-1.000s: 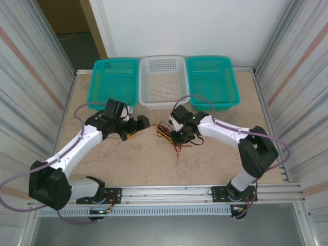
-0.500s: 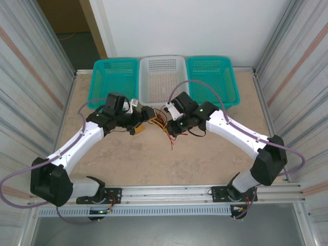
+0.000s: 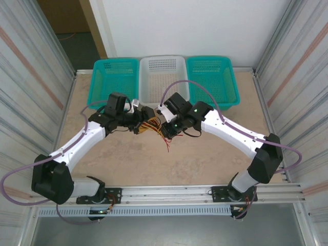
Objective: Untangle the cables
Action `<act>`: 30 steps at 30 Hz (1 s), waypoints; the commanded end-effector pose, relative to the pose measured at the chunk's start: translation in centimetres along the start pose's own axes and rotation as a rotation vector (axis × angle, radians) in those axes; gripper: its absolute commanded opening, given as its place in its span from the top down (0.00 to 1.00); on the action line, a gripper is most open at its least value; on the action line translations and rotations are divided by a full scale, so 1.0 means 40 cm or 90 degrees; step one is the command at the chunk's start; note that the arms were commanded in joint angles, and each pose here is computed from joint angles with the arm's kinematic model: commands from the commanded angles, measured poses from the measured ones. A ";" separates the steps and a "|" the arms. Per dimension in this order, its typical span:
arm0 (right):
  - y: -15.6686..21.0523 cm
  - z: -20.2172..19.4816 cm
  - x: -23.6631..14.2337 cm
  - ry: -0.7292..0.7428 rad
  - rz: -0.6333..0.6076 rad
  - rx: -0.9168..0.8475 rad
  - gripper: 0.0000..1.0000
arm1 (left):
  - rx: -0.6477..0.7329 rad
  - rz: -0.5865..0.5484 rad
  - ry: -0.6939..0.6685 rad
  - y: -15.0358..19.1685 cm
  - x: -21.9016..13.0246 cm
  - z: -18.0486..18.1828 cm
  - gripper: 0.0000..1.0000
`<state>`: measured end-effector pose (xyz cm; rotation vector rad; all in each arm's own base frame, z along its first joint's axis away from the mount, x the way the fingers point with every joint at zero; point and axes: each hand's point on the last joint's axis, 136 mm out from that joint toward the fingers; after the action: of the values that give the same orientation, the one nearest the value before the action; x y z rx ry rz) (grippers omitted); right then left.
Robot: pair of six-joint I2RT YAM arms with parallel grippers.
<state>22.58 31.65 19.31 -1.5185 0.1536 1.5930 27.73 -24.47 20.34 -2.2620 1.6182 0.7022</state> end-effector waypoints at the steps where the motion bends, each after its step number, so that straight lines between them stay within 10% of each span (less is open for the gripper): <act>1: -0.023 0.018 -0.009 -0.005 -0.010 -0.028 0.94 | -0.005 0.010 0.008 0.002 0.006 -0.008 0.36; 10: -0.032 0.035 -0.008 -0.021 -0.015 -0.033 0.95 | -0.012 0.008 0.013 -0.005 0.014 -0.007 0.51; 20: -0.040 0.029 -0.014 -0.009 -0.026 -0.028 0.91 | -0.002 -0.001 0.033 -0.022 0.012 -0.016 0.96; 22: -0.044 0.016 -0.026 0.009 -0.035 -0.024 0.82 | 0.004 -0.009 0.041 -0.030 0.002 -0.021 1.00; 26: -0.050 -0.034 -0.087 0.052 -0.071 0.005 0.30 | 0.001 -0.038 0.053 -0.059 -0.032 -0.025 1.00; 30: -0.063 -0.042 -0.172 0.018 -0.139 0.047 0.25 | 0.011 -0.052 0.074 -0.077 -0.054 -0.045 1.00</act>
<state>24.34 29.81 21.89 -1.5276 0.1389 1.4708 30.52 -22.38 20.37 -2.3770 1.5369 0.6927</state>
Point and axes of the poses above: each hand's point on the last joint's axis, 136 mm out from that joint toward the fingers, its own x axis out along the fingers, its own z axis along the line the jaws close on, y = z × x, and after that the axes turned 7 degrees about -x, right-handed
